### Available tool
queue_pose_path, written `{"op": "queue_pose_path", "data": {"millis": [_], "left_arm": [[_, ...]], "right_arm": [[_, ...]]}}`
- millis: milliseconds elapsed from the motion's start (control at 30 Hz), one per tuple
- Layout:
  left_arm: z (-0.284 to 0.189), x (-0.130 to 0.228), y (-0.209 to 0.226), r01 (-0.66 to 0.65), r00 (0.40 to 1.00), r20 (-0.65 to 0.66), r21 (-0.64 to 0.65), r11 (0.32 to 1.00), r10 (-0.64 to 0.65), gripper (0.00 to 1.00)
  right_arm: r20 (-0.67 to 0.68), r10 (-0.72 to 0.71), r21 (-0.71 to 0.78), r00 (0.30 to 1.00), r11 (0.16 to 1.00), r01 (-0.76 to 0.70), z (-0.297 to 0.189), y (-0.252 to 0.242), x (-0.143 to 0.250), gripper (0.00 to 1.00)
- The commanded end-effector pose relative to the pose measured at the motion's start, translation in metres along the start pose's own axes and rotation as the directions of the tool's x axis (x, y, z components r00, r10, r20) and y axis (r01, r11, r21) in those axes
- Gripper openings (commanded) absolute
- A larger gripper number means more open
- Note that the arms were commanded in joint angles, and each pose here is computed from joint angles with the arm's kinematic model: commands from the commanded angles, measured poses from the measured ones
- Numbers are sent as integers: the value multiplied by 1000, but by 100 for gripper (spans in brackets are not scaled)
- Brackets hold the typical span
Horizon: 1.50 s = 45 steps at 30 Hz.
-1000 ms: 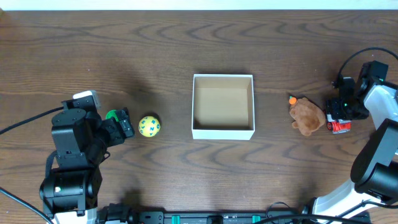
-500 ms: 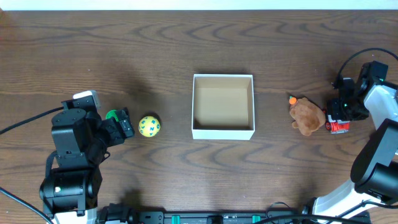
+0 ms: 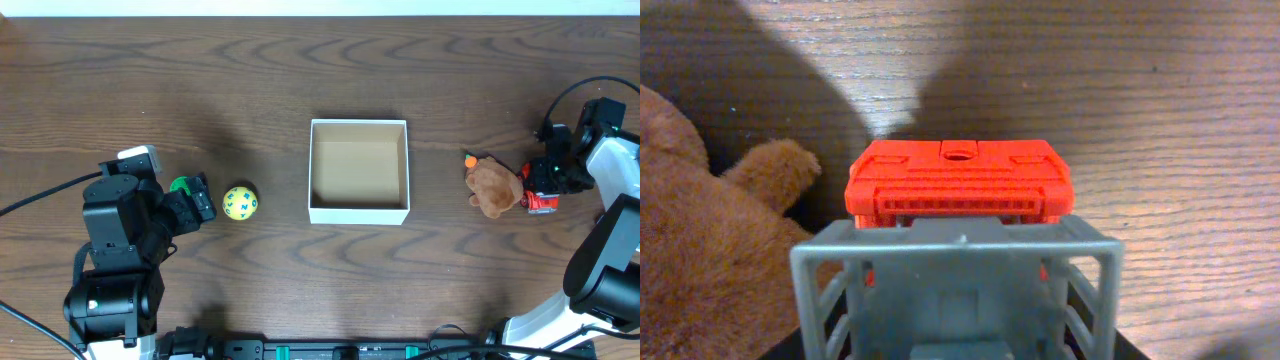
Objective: Pack container
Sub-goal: 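Lower the right gripper over the red fire truck and grasp it, then carry the fire truck into the white box and release it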
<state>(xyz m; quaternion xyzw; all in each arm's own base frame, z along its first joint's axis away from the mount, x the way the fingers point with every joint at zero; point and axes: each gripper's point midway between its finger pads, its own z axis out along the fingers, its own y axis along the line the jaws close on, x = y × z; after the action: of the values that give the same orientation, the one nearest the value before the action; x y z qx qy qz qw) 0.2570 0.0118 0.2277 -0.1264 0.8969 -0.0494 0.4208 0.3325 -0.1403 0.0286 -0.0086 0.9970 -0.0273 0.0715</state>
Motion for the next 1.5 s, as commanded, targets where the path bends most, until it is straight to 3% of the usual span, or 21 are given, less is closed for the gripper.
{"op": "queue_pose_path", "data": {"millis": [0, 167, 300, 400, 700, 1033, 1300, 1467], "left_arm": [[-5, -8, -1, -11, 1000, 23, -1, 1000, 11, 98], [-5, -8, -2, -11, 1000, 23, 0, 1000, 11, 98], [-5, -8, -1, -11, 1000, 23, -1, 1000, 11, 98], [-5, -8, -1, -11, 1000, 24, -1, 1000, 11, 98], [-5, -8, -1, -11, 1000, 23, -1, 1000, 11, 98], [-5, -8, -1, -10, 1000, 22, 0, 1000, 10, 98], [-5, -4, -1, -7, 1000, 8, -4, 1000, 7, 98], [-5, -4, -1, -7, 1000, 8, -4, 1000, 7, 98]], "right_arm": [[44, 13, 20, 999, 1000, -14, -14, -6, -5, 33], [86, 11, 38, 996, 999, -14, -28, -8, -11, 28], [111, 42, 44, 993, 998, -47, -38, -9, -13, 14], [152, 64, 46, 986, 996, -72, -51, -7, -18, 11], [393, 8, 80, 919, 996, -43, -144, 28, -42, 1], [561, -67, -31, 825, 994, 101, -208, 145, -50, 1], [656, 48, -263, 753, 950, 169, -242, 257, -61, 1], [641, 90, -299, 762, 944, 140, -241, 292, -54, 1]]}}
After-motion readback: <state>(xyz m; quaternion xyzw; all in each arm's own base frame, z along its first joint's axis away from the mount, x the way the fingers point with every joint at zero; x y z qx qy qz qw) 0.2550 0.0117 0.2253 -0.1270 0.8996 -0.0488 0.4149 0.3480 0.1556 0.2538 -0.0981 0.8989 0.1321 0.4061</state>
